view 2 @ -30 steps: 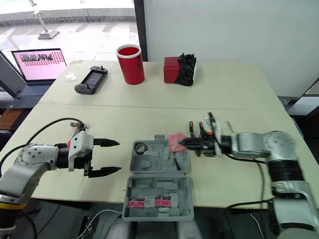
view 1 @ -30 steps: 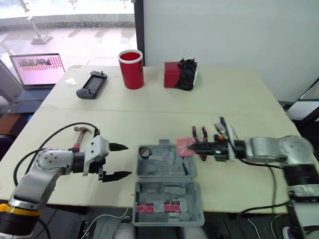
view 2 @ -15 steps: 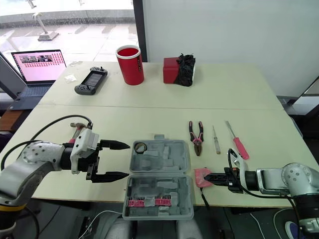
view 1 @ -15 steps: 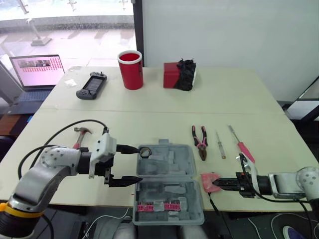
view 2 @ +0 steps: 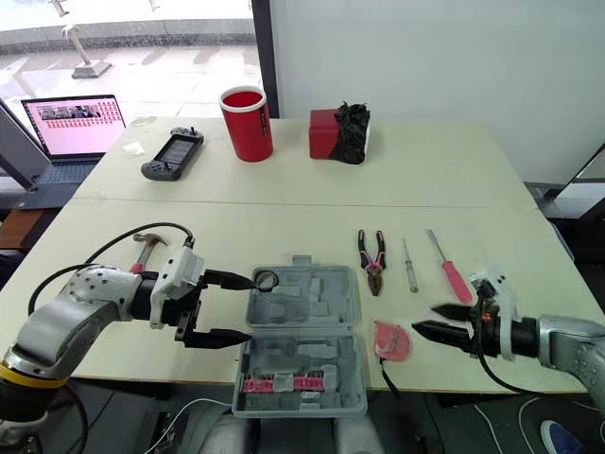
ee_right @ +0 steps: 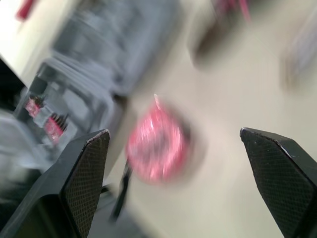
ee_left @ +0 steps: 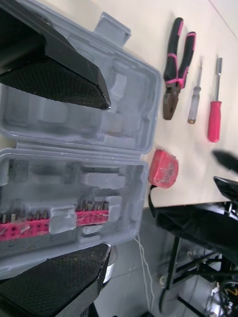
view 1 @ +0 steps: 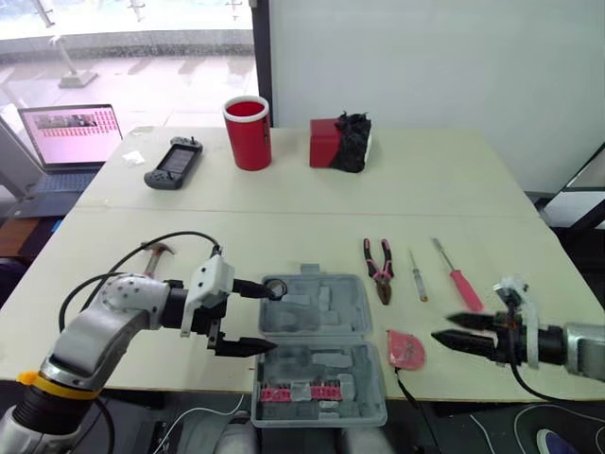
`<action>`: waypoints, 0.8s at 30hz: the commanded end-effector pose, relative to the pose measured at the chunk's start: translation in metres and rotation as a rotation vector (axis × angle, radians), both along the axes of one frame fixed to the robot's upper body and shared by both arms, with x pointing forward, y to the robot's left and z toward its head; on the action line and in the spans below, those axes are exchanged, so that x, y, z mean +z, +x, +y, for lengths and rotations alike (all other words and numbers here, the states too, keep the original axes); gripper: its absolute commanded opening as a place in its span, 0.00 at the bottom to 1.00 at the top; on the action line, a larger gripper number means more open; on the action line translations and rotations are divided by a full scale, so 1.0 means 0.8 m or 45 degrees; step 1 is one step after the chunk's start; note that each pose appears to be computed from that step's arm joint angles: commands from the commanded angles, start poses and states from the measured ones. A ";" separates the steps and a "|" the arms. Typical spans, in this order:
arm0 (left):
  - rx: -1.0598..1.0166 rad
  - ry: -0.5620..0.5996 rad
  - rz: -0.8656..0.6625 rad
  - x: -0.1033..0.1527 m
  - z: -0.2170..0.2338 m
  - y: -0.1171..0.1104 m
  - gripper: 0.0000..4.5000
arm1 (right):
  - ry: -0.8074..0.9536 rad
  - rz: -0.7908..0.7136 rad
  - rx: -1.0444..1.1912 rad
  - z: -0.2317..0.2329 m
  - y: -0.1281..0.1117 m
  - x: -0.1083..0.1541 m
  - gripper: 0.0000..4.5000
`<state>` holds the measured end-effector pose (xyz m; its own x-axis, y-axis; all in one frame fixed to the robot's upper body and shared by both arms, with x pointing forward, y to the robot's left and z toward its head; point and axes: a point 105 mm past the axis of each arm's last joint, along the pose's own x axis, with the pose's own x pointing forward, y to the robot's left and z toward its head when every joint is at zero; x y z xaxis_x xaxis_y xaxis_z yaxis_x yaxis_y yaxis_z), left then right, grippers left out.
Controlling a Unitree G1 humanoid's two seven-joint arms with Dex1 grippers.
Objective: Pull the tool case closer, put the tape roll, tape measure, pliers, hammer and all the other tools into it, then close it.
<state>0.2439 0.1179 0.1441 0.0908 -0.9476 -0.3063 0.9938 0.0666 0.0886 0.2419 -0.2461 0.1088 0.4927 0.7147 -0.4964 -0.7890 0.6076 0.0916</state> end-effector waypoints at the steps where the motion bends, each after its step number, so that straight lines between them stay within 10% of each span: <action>1: -0.033 0.006 -0.045 0.006 0.000 -0.002 1.00 | -0.212 -0.133 0.183 0.006 0.006 -0.005 0.99; 7: 0.003 -0.012 -0.061 0.009 -0.003 0.005 1.00 | -0.467 -0.295 0.574 0.027 0.007 -0.029 0.99; 24: 0.015 0.016 -0.069 0.006 0.001 0.000 1.00 | -0.462 -0.297 0.521 0.049 0.020 -0.064 0.99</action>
